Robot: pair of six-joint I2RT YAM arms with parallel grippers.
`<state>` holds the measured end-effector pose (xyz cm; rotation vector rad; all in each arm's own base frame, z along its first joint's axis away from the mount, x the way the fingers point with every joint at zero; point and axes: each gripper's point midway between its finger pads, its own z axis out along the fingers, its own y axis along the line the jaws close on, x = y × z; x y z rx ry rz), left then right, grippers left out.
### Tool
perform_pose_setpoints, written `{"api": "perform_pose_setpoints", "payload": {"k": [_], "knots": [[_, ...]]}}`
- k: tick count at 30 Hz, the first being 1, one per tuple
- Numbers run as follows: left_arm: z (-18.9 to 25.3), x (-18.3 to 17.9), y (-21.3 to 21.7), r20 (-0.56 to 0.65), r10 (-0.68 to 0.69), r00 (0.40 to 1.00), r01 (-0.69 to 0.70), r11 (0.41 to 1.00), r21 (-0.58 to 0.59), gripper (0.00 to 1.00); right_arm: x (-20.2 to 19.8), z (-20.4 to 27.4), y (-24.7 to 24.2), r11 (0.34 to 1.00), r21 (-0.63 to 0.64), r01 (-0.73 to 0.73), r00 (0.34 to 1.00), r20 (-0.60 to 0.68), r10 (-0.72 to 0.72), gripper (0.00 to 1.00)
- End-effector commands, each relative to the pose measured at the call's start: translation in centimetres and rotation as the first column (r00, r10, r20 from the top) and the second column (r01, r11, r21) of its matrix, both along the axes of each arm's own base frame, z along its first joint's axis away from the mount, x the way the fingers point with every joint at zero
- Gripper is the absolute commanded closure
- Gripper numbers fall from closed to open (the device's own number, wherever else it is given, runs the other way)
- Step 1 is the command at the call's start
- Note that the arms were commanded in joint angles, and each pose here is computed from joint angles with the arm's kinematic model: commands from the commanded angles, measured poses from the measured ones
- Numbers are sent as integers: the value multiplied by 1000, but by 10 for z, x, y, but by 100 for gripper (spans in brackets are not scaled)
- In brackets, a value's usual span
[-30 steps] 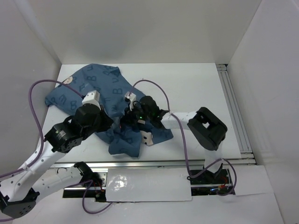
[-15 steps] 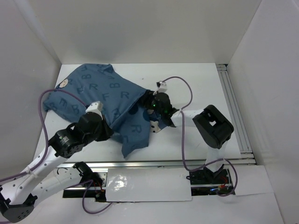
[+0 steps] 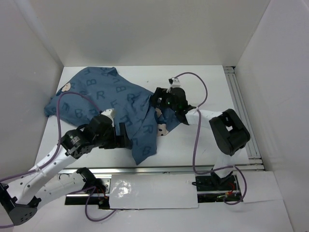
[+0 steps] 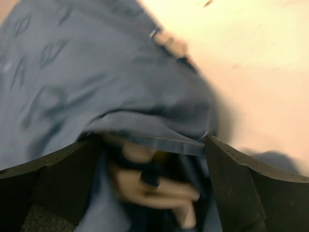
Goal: Put the pillow into the pillowcase
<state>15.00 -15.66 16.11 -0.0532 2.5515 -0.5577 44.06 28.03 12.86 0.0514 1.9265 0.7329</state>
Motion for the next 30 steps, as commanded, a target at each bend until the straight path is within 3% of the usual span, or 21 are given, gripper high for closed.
{"api": "perform_pose_setpoints", "payload": {"k": [1, 3, 8, 11, 15, 21, 23, 25, 27, 28, 30], "knots": [[45, 31, -3, 156, 52, 986, -50, 999, -23, 0, -43, 28, 15, 973, -34, -228, 973, 24, 229, 4], [65, 50, 3, 193, 123, 973, -127, 992, 6, 0, -66, 27, 7, 963, -74, -258, 966, -17, 257, 0], [111, 101, -1, 247, 229, 942, -245, 969, 34, 0, -103, 12, -30, 979, -155, -134, 989, -90, 121, 0], [101, 138, 10, 233, 293, 927, -320, 943, 87, 0, -127, 1, -50, 982, -167, -87, 987, -150, 62, 0], [57, 176, 39, 94, 394, 914, -404, 904, 138, 0, -149, -9, -67, 980, -182, -76, 980, -197, 39, 0], [-22, 188, 79, -48, 512, 858, -472, 821, 322, 4, -156, -15, -88, 972, -231, -32, 979, -203, -16, 0], [-44, 192, 73, -83, 495, 865, -446, 833, 328, 8, -152, -11, -95, 972, -234, -12, 981, -191, -34, 0], [-78, 190, 67, -163, 464, 870, -387, 850, 357, 32, -148, -13, -98, 970, -244, -6, 981, -187, -41, 0], [-101, 188, 45, -223, 397, 890, -310, 887, 342, 62, -144, -12, -97, 971, -239, -17, 982, -186, -29, 0], [-118, 186, 28, -265, 349, 899, -249, 905, 346, 97, -140, -11, -98, 971, -238, -21, 982, -186, -24, 0], [-123, 195, -17, -286, 204, 936, -135, 960, 244, 100, -137, -13, -100, 970, -243, -20, 982, -187, -26, 0]]}}
